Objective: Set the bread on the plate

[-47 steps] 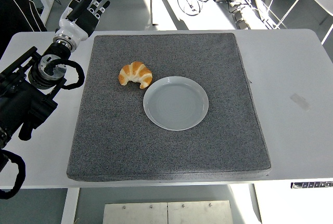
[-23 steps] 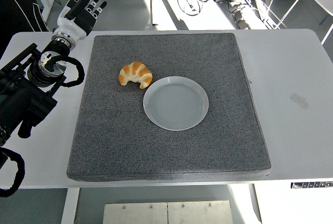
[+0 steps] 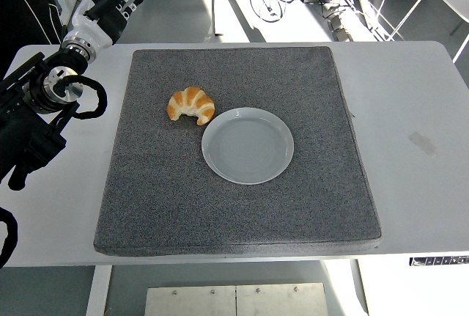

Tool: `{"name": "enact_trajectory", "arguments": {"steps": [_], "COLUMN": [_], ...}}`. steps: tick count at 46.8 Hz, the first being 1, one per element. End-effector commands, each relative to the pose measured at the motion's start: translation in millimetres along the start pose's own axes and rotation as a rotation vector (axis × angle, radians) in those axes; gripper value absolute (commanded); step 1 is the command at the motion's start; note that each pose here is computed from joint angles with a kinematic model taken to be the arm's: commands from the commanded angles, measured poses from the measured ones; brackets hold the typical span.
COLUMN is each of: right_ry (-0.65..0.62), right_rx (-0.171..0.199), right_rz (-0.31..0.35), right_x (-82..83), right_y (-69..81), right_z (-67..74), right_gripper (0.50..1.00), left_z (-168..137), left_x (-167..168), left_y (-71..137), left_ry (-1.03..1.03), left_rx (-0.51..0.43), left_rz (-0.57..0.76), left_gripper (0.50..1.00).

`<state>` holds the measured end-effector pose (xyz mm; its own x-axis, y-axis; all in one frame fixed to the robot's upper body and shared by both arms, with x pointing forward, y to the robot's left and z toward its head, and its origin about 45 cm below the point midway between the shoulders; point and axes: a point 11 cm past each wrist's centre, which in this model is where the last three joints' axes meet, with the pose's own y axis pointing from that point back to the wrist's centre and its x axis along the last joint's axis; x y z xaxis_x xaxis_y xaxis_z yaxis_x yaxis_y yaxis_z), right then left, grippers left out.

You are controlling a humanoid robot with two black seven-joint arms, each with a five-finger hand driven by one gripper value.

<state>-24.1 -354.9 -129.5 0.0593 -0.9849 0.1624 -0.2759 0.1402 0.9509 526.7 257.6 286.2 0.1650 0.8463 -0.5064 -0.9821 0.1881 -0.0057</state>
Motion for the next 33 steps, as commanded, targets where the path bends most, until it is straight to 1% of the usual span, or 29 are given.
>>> {"name": "enact_trajectory", "arguments": {"steps": [1, 8, 12, 18, 22, 27, 33], "right_ry": [0.001, -0.001, -0.003, -0.008, -0.005, -0.004, -0.005], "right_rx": [0.000, 0.000, 0.001, 0.001, -0.001, 0.001, -0.001], "right_rz": [0.000, 0.000, -0.007, -0.015, -0.015, -0.013, -0.015], "right_x": [0.0, 0.0, -2.2, -4.2, -4.2, -4.0, -4.2], "right_y": [0.0, 0.0, -0.1, -0.1, 0.2, -0.1, 0.2], "right_z": [-0.1, -0.1, -0.2, -0.4, 0.5, -0.3, 0.5], "right_gripper": [1.000, 1.000, 1.000, 1.000, 1.000, 1.000, 1.000], "left_z": [9, 11, 15, 19, 20, 13, 13], "left_x": [8, 9, 7, -1, -3, -7, -6], "left_y": [2, 3, 2, 2, 2, 2, 4], "left_ry": [-0.076, -0.087, -0.091, -0.110, -0.117, -0.189, -0.290], "left_rx": [-0.003, -0.004, -0.023, -0.051, -0.067, -0.036, -0.004], "left_rz": [-0.002, 0.000, -0.007, -0.067, -0.081, -0.105, -0.127], "left_gripper": [0.984, 0.984, 0.984, 0.984, 0.984, 0.984, 0.984]}}
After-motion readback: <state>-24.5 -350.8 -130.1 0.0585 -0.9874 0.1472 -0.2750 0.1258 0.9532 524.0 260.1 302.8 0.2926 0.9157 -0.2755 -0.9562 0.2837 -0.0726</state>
